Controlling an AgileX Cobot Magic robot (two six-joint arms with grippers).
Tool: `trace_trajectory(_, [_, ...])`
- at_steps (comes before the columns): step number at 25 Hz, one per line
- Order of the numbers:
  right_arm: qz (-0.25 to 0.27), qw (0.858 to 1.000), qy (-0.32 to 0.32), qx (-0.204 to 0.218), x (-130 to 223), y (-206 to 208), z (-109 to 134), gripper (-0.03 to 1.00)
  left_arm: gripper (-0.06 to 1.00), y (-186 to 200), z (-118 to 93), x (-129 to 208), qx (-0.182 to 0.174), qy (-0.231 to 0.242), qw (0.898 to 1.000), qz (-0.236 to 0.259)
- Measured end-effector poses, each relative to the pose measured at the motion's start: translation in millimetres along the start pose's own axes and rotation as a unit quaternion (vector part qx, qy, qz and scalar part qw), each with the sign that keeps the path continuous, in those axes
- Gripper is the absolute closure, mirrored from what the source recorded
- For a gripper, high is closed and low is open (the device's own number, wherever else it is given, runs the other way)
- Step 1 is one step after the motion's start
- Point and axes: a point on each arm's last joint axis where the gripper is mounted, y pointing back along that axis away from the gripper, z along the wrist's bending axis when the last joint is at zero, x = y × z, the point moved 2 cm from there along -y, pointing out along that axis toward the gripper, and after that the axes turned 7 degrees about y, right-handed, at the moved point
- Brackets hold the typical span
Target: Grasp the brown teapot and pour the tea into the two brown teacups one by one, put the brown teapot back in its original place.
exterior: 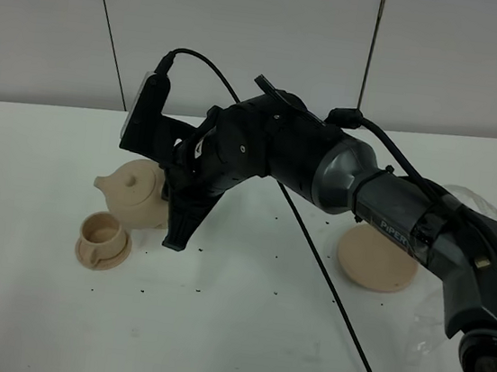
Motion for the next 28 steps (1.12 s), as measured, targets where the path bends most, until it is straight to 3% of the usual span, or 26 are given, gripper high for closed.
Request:
trace_trajectory(12, [0.007,1.0,0.008,0.009,1.1,-0.9,-1.3,0.87,0.68,0.0,0.0,0.0,0.0,0.0,1.0,0.0])
trace_trajectory(28, [0.038,0.996,0.079,0.005,-11.5,-2.6,16.8,0.87,0.68,0.0,0.0,0.0,0.0,0.0,1.0,0.0])
